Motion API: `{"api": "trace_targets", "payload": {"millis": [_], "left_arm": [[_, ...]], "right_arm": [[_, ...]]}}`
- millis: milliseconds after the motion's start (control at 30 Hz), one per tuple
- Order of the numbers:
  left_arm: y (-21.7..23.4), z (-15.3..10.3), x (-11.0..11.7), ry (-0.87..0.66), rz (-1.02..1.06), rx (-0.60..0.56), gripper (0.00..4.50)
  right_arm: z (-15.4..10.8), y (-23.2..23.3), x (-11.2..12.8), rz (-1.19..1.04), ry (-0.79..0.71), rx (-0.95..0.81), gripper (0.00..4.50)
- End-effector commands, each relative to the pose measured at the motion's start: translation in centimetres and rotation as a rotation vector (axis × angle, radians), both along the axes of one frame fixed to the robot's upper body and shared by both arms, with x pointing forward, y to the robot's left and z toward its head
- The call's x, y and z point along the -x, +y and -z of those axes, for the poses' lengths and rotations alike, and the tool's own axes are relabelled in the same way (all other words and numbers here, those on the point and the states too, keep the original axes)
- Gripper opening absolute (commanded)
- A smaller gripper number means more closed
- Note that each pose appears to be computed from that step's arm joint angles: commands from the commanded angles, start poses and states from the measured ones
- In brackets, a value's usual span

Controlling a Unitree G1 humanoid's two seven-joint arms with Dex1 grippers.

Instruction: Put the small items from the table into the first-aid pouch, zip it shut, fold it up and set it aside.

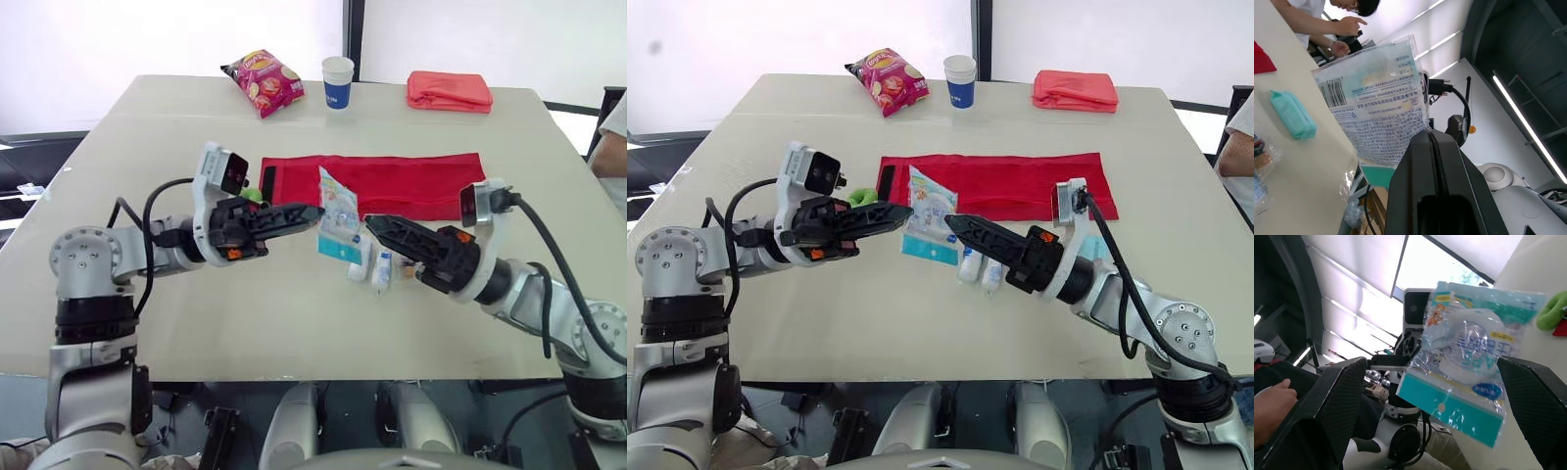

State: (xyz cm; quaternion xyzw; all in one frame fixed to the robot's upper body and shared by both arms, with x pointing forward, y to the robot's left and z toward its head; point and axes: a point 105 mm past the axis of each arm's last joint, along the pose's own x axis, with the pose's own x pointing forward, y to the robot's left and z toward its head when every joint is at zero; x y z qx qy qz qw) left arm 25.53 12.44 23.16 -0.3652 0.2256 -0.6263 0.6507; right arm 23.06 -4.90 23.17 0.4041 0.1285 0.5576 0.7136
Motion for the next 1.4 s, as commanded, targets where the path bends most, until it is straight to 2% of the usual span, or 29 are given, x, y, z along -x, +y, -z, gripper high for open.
{"api": "trace_targets", "payload": {"millis": [33, 133, 300, 433, 467, 500, 533, 567, 600, 667, 700, 1067, 1100, 1167, 1200, 1300, 1367, 1400], "left_arm": [[-0.1, -1.0, 0.5, -0.053, -0.006, 0.017, 0.00], [-0.2, -1.6, 0.7, -0.064, 0.002, 0.045, 0.00], [-0.4, -2.9, 1.0, -0.099, 0.030, 0.089, 0.00], [-0.7, -2.9, 1.2, -0.104, 0.053, 0.079, 0.00], [-0.7, -3.0, 1.2, -0.106, 0.057, 0.081, 0.00], [-0.7, -3.0, 1.2, -0.107, 0.060, 0.083, 0.00], [-0.7, -3.1, 1.2, -0.108, 0.063, 0.084, 0.00], [-0.7, -3.1, 1.2, -0.108, 0.067, 0.085, 0.00], [-0.7, -3.1, 1.2, -0.106, 0.070, 0.084, 0.00], [-0.7, -3.0, 1.3, -0.103, 0.079, 0.079, 0.00], [-0.8, -3.0, 1.4, -0.102, 0.083, 0.078, 0.00], [-0.8, -2.0, 1.3, -0.083, 0.068, 0.044, 0.00], [-0.7, -1.9, 1.3, -0.081, 0.064, 0.041, 0.00], [-0.7, -1.6, 1.1, -0.077, 0.050, 0.034, 0.00], [-0.7, -1.4, 1.1, -0.075, 0.043, 0.033, 0.00], [-0.7, -1.2, 0.9, -0.076, 0.029, 0.033, 0.00], [-0.8, -1.1, 0.8, -0.076, 0.023, 0.034, 0.00], [-0.8, -1.0, 0.9, -0.076, 0.023, 0.036, 0.00]], "right_arm": [[-0.9, 0.4, 1.1, -0.051, -0.046, 0.002, 3.27], [0.0, 0.5, 1.0, -0.049, -0.026, 0.068, 1.77], [1.9, -0.6, -0.6, 0.038, 0.046, 0.127, 1.77], [2.0, -1.0, -0.9, 0.048, 0.071, 0.092, 1.77], [1.7, -0.9, -0.6, 0.025, 0.066, 0.058, 2.01], [1.6, -0.9, -0.6, 0.019, 0.070, 0.052, 2.43], [1.6, -1.0, -0.7, 0.023, 0.075, 0.050, 2.54], [1.5, -1.0, -0.7, 0.025, 0.075, 0.034, 3.08], [1.3, -1.0, -0.7, 0.023, 0.070, 0.019, 3.30], [1.0, -0.9, -0.4, 0.007, 0.058, -0.008, 4.23], [1.0, -0.8, -0.1, -0.006, 0.053, -0.008, 4.43], [0.3, -0.4, 0.3, -0.027, 0.032, -0.049, 4.43], [0.3, -0.5, 0.3, -0.023, 0.031, -0.049, 4.06], [0.3, -0.7, 0.5, -0.018, 0.026, -0.046, 3.67], [0.3, -0.8, 0.5, -0.016, 0.023, -0.044, 3.12], [0.4, -1.0, 0.7, -0.013, 0.016, -0.034, 1.99], [0.4, -1.0, 0.9, -0.016, 0.012, -0.024, 0.86], [0.4, -1.0, 1.0, -0.017, 0.010, -0.020, 0.43]]}}
